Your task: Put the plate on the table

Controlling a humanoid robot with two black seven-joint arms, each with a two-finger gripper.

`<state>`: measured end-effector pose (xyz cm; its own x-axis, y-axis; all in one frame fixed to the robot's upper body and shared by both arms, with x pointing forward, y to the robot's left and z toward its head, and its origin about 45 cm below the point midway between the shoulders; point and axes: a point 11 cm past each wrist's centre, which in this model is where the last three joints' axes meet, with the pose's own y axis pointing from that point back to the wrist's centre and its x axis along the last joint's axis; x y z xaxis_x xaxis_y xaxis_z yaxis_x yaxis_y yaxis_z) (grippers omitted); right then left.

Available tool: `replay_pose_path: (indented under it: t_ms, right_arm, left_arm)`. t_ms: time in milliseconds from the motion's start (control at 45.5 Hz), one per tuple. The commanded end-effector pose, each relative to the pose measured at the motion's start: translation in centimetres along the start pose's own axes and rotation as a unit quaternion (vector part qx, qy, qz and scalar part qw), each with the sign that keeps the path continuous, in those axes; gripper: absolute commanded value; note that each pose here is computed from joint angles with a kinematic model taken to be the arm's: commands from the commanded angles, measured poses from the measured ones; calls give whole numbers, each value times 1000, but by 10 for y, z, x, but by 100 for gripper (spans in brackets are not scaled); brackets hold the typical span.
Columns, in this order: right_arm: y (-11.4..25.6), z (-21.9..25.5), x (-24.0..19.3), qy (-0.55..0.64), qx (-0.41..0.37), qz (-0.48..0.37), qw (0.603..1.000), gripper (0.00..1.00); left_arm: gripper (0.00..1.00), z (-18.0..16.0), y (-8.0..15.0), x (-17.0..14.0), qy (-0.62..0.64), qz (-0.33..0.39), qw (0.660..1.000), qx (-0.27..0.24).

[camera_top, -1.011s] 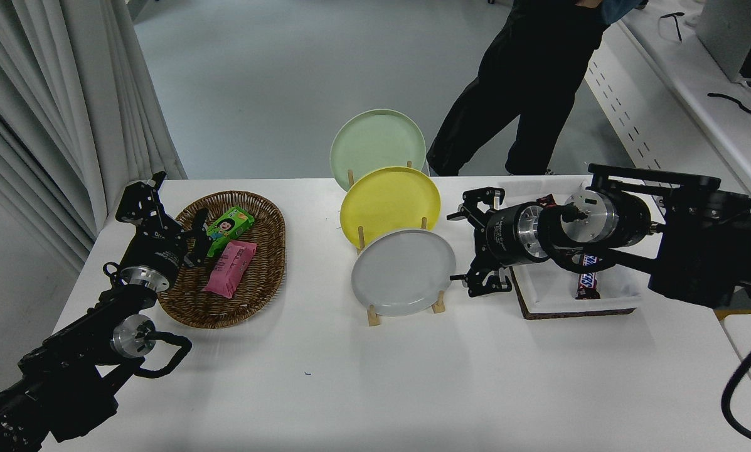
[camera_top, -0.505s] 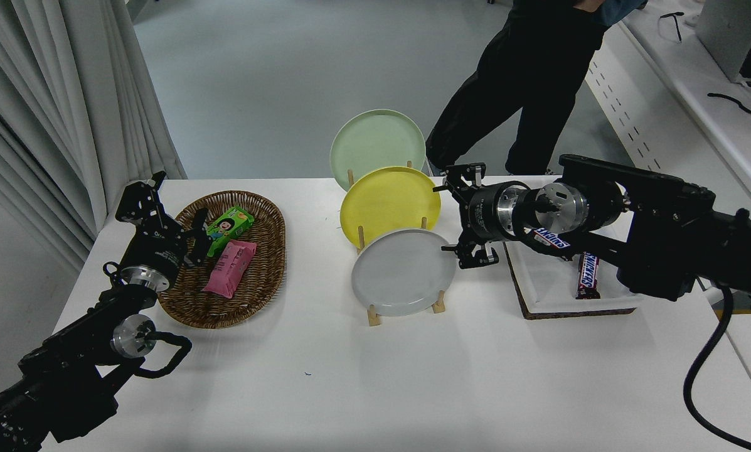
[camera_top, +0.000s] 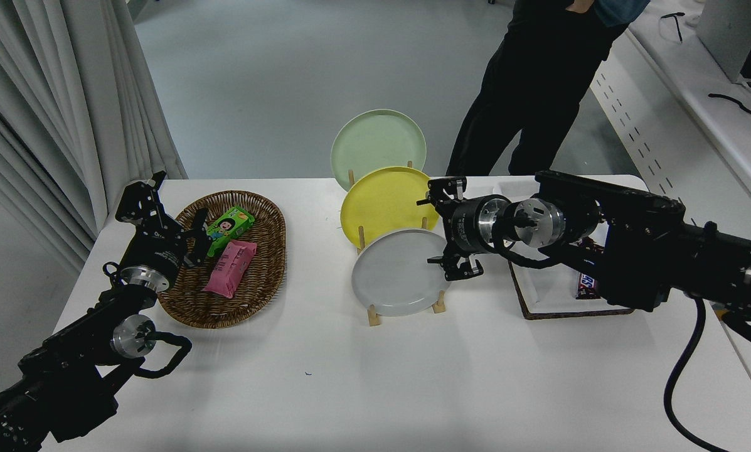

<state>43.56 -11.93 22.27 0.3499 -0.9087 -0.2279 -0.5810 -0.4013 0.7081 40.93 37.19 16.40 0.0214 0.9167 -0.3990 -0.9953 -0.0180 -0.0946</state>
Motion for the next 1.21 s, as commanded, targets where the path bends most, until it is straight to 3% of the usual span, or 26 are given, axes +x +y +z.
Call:
replay_pose_path:
  t_ms: [0, 176, 769, 1187]
  right_arm:
    - [-3, -1, -13, -37, 17, -25, 999, 99]
    - [-3, -12, -4, -35, 76, 0, 996, 99]
    - [-7, 6, 17, -92, 63, 71, 991, 99]
    - [-9, 6, 0, -119, 53, 50, 990, 99]
  left_arm:
    - [100, 0, 0, 0, 0, 0, 1000, 0]
    - [100, 0, 0, 0, 0, 0, 1000, 0]
    - [100, 0, 0, 0, 0, 0, 1000, 0]
    - [100, 0, 0, 0, 0, 0, 1000, 0]
